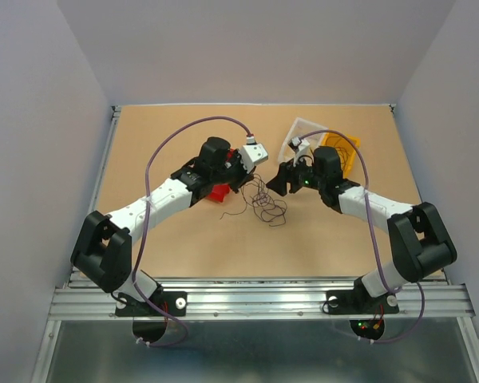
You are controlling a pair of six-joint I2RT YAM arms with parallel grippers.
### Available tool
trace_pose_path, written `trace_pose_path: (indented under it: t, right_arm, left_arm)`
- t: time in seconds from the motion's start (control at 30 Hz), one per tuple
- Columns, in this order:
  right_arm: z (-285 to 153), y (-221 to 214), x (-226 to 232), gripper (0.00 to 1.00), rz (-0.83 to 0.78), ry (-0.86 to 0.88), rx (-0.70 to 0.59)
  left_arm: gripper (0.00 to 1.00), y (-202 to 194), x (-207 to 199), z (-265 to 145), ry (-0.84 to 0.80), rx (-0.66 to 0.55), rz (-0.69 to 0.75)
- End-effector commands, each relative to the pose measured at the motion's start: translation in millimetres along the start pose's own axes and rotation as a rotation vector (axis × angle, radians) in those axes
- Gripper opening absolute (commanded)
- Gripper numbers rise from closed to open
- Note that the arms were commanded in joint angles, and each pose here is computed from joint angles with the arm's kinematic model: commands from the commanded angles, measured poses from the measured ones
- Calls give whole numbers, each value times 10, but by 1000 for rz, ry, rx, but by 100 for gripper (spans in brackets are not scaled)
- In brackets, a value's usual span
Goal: Untangle the cables
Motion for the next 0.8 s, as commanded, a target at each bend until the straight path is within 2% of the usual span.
trace_pose_path:
  t: [0.0,0.27,0.4,0.43,0.5,0.6,0.7,0.77]
  right_arm:
    - [29,149,199,64,-74,109,-58]
    - [23,7,416,66,-129,246,-17]
    - [56,-11,498,42,-136,313,-8]
    - [76,-30,495,31,-133,317,-2]
    - [87,-35,488,18,-129,316,2]
    - [75,-30,497,16,-133,318,-1]
    - [42,-12,521,3,-141,322,-8]
    - [30,4,513,1,-134,306,-15]
  left_arm:
    - [5,133,16,-46,18,-49,8]
    - [5,144,74,-46,53,-60,2]
    - [4,160,92,-68,56,-73,-3]
    - [4,191,106,-85,61,-85,-3]
    - [2,199,142,-116,70,-97,-16]
    - [2,247,198,-195,75,-125,-33]
    - [2,287,235,-258,82,-153,-47]
    - [2,315,288,-303,96,-170,-53]
Point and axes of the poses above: each gripper's point midway between its finger pads, its own z axis out along the fingers, its own x axis along the line the jaws close on, y = z × x, the point moved 1 cm from there along -z, back along the fingers
